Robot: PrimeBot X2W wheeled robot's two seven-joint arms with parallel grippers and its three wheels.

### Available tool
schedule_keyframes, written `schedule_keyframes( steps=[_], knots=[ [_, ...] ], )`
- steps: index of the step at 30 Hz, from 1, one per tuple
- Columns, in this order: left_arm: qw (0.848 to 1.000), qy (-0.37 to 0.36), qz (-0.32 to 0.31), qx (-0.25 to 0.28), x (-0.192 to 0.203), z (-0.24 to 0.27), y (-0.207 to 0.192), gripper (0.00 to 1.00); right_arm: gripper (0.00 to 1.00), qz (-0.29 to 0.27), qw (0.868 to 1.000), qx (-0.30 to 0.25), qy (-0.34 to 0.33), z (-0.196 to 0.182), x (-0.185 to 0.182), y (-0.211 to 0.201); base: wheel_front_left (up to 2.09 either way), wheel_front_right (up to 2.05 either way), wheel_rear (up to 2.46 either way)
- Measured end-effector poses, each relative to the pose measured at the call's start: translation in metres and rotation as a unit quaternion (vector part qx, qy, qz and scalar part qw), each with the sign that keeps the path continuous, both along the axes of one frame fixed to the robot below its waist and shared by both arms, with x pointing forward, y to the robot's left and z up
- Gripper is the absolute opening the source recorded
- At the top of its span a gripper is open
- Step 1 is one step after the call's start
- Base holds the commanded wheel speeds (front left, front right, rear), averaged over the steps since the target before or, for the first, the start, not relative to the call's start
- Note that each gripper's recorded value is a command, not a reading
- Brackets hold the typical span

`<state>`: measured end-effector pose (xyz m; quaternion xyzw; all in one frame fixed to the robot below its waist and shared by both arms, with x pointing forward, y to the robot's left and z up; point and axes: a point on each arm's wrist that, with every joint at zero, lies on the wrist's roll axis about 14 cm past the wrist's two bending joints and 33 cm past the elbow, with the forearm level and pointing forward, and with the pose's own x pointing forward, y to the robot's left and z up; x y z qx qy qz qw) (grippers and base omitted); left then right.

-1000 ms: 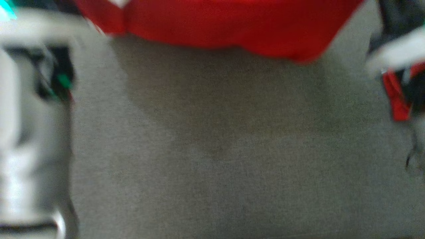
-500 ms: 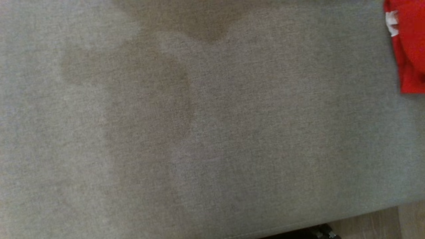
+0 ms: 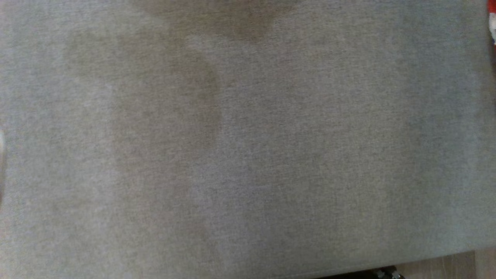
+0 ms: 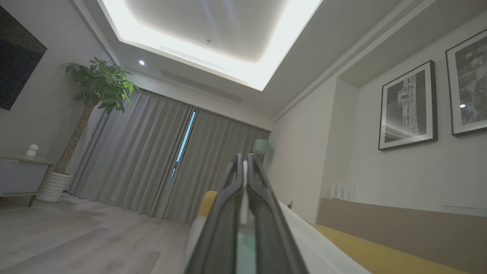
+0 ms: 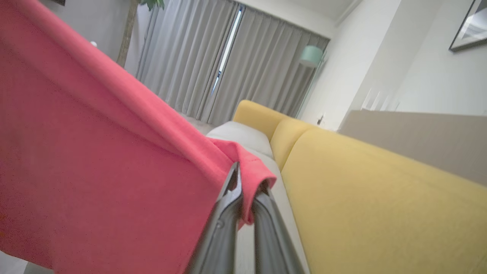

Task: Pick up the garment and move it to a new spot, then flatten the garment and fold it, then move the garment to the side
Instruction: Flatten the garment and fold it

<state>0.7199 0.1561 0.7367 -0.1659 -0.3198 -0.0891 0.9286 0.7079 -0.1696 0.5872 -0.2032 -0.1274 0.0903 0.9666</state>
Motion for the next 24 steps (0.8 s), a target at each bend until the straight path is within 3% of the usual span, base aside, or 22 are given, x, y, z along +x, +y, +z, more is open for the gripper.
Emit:
schedule_keyframes(
  steps=[5, 11, 16, 24],
  knots=[
    [0.997, 0.062, -0.020, 0.043, -0.006, -0.059, -0.012, 0.00, 0.00, 0.003, 0.998, -0.014, 0.066, -0.055, -0.013, 0.001, 0.00, 0.00, 0.00],
    [0.989, 0.135, -0.025, 0.055, -0.037, -0.116, 0.000, 0.00, 0.00, 0.007, 0.989, -0.027, 0.148, -0.106, -0.046, -0.002, 0.00, 0.00, 0.00],
    [0.978, 0.200, -0.037, 0.054, -0.085, -0.164, 0.008, 0.00, 0.00, 0.018, 0.977, -0.032, 0.212, -0.141, -0.090, -0.001, 0.00, 0.00, 0.00],
    [0.941, 0.325, -0.066, 0.070, -0.193, -0.246, 0.019, 0.00, 0.00, 0.049, 0.959, -0.024, 0.279, -0.167, -0.168, 0.008, 0.00, 0.00, 0.00]
  ],
)
